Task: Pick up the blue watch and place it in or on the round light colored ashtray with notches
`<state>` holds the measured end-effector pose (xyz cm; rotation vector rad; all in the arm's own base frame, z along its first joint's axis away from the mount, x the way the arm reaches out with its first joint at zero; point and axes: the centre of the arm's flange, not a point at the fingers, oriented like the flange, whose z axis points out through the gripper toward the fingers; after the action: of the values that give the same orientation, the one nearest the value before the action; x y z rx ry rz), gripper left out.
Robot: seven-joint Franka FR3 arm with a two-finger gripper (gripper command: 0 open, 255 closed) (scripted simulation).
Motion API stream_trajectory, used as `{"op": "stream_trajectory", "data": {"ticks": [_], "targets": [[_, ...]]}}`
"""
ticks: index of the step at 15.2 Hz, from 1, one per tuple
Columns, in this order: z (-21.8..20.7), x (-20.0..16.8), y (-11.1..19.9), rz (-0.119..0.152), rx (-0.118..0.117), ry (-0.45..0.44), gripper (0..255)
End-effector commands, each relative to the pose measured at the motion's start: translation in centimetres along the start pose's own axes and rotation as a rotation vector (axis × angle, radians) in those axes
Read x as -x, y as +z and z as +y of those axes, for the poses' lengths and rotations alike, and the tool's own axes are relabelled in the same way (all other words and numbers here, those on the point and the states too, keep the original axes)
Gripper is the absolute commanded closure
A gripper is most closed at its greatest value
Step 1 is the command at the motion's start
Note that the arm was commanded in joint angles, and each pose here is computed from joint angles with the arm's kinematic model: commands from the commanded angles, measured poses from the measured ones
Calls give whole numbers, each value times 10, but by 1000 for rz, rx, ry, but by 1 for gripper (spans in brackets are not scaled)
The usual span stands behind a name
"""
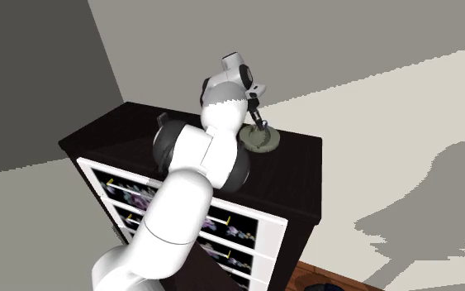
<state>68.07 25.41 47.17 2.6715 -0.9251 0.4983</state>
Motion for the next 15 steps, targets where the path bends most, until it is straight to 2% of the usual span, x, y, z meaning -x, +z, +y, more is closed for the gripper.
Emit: {"op": "stream_trajectory", "data": {"ticks": [1, 4, 11, 12, 15], "targets": [[-2, 4, 10, 0, -1, 0, 255], [-4, 10, 24, 0, -1, 0, 255], [-4, 10, 24, 0, -1, 0, 255], [-4, 10, 24, 0, -1, 0, 0], [-4, 10, 24, 0, -1, 0, 0]]}}
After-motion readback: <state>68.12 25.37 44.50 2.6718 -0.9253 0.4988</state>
